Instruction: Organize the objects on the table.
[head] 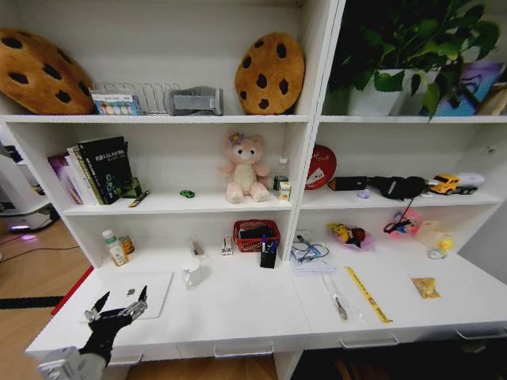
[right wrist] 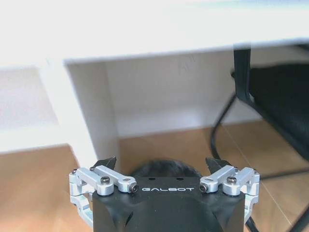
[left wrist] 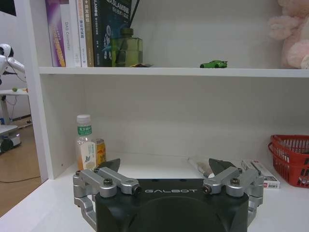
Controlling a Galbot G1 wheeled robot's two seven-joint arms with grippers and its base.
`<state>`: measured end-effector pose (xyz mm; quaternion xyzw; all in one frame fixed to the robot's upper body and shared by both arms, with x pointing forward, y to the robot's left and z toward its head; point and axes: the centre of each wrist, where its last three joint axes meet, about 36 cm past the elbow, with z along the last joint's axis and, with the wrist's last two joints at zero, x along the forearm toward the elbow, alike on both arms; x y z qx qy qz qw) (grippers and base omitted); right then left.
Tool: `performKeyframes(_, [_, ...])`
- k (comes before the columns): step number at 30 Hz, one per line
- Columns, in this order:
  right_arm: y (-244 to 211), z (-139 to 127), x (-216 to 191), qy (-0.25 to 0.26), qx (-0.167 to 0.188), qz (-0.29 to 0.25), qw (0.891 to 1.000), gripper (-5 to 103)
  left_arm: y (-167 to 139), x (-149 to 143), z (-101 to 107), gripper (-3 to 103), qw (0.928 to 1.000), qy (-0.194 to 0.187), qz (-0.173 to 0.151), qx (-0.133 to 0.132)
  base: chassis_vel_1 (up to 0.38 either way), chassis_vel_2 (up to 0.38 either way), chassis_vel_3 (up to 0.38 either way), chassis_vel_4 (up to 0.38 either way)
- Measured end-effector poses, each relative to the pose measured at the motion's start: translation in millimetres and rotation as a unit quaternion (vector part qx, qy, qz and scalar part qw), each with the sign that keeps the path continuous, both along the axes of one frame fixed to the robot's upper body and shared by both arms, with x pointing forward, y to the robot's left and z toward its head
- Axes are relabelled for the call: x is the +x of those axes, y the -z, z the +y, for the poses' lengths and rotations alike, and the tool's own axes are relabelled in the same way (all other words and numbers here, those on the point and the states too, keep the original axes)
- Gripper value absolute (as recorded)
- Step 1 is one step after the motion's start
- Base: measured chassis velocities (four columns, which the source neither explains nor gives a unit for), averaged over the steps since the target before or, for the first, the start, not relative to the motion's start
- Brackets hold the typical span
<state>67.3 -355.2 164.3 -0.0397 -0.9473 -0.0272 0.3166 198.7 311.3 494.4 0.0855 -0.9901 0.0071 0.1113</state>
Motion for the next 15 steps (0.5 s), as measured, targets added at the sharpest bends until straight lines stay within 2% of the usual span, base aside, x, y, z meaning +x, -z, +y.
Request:
performKeyframes(3, [-72.9, 5.0, -34.7, -0.037, -0.012, -0.060, 0.997, 100, 0.0, 0.0, 0.0, 100, 1.0000, 0.000, 0.000, 0.000, 0.000, 0.000, 0.000, 0.000])
performKeyframes(7, [-105.5, 10.0, -37.5, -0.050, -0.025, -0.100, 0.993, 100, 0.0, 0.0, 0.0, 100, 1.0000, 0.000, 0.000, 0.000, 0.000, 0.000, 0.000, 0.000])
performKeyframes(8, [-133.5, 10.6, -31.4, -0.057, -0.031, -0.131, 0.989, 100, 0.0, 0.0, 0.0, 100, 1.0000, 0.000, 0.000, 0.000, 0.000, 0.000, 0.000, 0.000])
performKeyframes(9, [-141.5, 10.2, -27.6, -0.059, -0.035, -0.141, 0.988, 100, 0.0, 0.0, 0.0, 100, 1.0000, 0.000, 0.000, 0.000, 0.000, 0.000, 0.000, 0.000])
performKeyframes(11, [-173.7, 7.1, 1.6, -0.059, -0.056, -0.195, 0.977, 100, 0.0, 0.0, 0.0, 100, 1.0000, 0.000, 0.000, 0.000, 0.000, 0.000, 0.000, 0.000])
performKeyframes(12, [-173.7, 7.1, 1.6, -0.059, -0.056, -0.195, 0.977, 100, 0.0, 0.0, 0.0, 100, 1.0000, 0.000, 0.000, 0.000, 0.000, 0.000, 0.000, 0.000])
performKeyframes(14, [-209.8, 4.7, 41.1, -0.035, -0.052, -0.246, 0.967, 100, 0.0, 0.0, 0.0, 100, 1.0000, 0.000, 0.000, 0.000, 0.000, 0.000, 0.000, 0.000])
performKeyframes(15, [-209.8, 4.7, 41.1, -0.035, -0.052, -0.246, 0.967, 100, 0.0, 0.0, 0.0, 100, 1.0000, 0.000, 0.000, 0.000, 0.000, 0.000, 0.000, 0.000])
